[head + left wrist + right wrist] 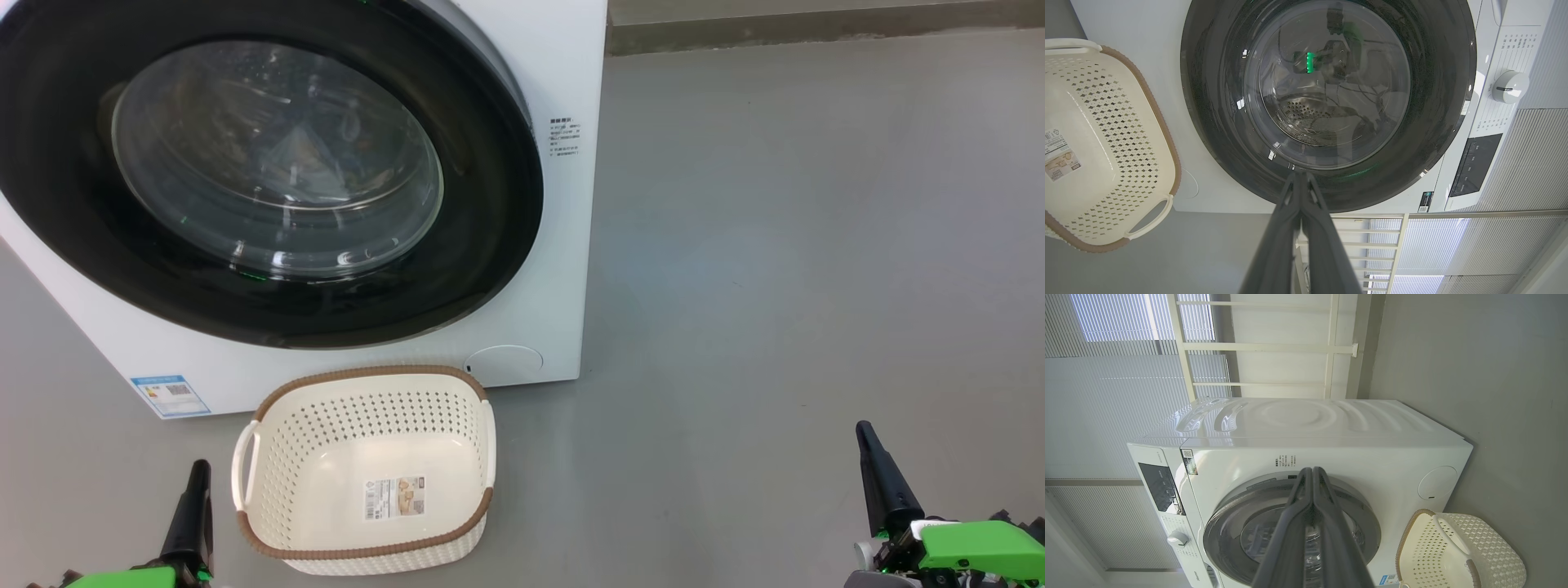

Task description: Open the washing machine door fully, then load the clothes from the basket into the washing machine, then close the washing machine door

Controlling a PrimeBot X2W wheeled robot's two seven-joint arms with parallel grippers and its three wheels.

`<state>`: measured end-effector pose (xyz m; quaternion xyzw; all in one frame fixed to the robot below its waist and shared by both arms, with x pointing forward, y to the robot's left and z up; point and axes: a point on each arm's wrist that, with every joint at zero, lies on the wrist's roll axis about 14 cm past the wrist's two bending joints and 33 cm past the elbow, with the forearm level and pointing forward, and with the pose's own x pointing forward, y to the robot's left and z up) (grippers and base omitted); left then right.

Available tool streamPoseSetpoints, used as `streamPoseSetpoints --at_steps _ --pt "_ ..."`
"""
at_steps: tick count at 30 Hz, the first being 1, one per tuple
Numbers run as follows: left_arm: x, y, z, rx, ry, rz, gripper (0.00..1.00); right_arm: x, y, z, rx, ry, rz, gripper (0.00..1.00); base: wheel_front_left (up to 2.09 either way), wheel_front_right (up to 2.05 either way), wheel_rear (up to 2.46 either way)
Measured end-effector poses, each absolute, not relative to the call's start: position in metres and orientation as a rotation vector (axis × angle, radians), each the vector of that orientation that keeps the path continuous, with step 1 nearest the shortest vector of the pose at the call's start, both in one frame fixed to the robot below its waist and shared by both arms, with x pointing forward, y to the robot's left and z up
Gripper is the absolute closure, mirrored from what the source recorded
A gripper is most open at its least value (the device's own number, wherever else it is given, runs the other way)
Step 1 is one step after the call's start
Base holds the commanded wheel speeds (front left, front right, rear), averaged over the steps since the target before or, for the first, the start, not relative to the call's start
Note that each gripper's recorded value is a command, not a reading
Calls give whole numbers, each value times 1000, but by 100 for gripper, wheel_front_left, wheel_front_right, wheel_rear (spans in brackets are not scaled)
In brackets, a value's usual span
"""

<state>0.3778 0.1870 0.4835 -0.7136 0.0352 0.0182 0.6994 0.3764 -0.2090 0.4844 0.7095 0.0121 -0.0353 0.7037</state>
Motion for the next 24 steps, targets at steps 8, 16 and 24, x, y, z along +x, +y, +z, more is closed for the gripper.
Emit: streamPoseSetpoints --at_steps 8,16,24 --pt "378 187 484 -1590 78 41 100 376 -209 484 1578 26 -79 100 0 0 0" --pt "378 187 484 -1590 78 41 100 376 -209 484 1578 26 -80 100 0 0 0" --pt "378 187 484 -1590 77 41 100 376 -209 484 1579 25 -80 100 0 0 0"
